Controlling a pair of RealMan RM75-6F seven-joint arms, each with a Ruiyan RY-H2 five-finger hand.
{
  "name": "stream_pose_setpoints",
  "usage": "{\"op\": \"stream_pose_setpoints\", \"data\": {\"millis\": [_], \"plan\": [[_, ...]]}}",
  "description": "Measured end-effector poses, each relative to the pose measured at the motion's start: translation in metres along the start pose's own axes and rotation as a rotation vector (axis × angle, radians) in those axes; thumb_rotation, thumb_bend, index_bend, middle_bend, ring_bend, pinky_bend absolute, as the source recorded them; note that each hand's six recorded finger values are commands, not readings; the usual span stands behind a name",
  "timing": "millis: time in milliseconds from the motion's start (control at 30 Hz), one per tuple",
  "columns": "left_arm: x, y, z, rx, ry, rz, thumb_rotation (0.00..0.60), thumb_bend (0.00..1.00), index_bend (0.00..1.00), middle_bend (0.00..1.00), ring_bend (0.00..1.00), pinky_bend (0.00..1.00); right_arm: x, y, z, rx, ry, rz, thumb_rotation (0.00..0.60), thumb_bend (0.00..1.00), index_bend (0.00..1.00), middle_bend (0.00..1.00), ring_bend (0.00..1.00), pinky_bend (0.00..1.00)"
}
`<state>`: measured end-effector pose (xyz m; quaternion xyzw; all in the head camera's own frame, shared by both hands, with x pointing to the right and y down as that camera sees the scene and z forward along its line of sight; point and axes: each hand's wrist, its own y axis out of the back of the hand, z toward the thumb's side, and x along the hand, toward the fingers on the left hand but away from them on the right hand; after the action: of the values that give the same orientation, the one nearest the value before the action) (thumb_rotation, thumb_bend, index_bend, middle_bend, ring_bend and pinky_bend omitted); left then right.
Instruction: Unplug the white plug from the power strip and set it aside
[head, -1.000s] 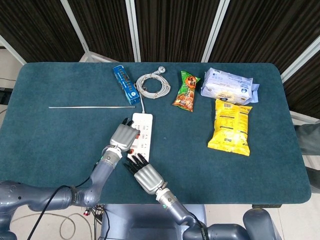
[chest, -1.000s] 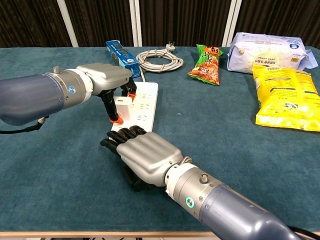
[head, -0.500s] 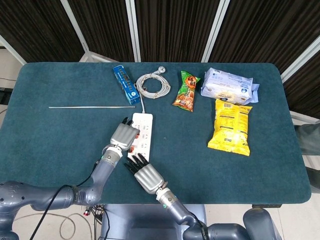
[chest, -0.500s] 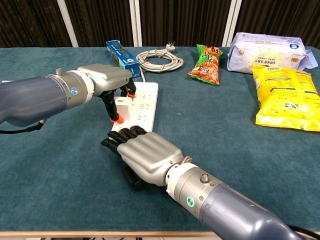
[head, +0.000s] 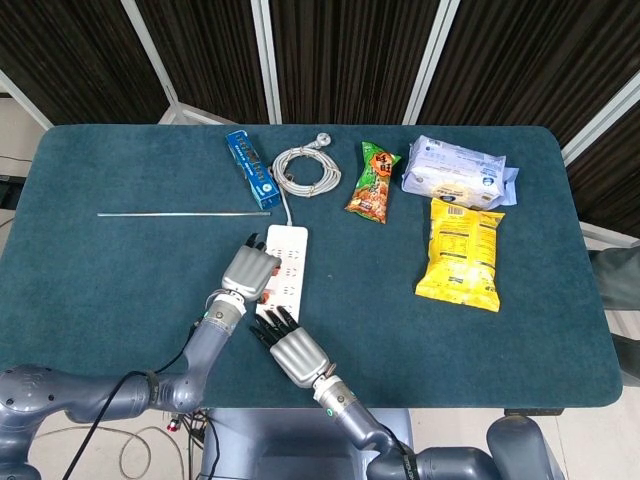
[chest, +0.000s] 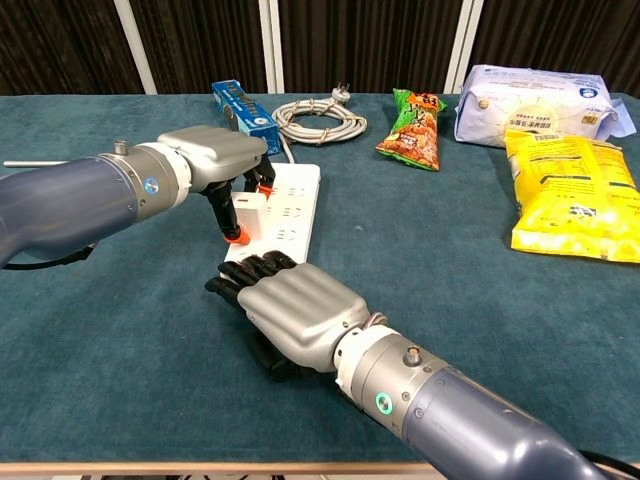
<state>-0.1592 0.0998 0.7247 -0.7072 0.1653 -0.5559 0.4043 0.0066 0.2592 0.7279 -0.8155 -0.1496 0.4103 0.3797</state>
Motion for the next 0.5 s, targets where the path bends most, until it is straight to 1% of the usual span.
{"op": "stream_pose_setpoints", "data": {"millis": [267, 500], "plan": [[-0.0009, -0.0058, -0.0037, -0.012, 0.011, -0.008, 0.600, 0.36, 0.77, 0.75, 0.24, 0.12, 0.0014, -0.0014, -0.0003, 0.004, -0.001, 0.004, 0.600, 0.80, 0.02, 0.02, 0.00, 0.00], [-0.0005, 0.0037, 0.0019, -0.033, -0.007, 0.028, 0.600, 0.36, 0.79, 0.78, 0.27, 0.13, 0.0020, -0.0013, 0.0017, 0.002, 0.002, 0.005, 0.600, 0.80, 0.02, 0.02, 0.00, 0.00]]}}
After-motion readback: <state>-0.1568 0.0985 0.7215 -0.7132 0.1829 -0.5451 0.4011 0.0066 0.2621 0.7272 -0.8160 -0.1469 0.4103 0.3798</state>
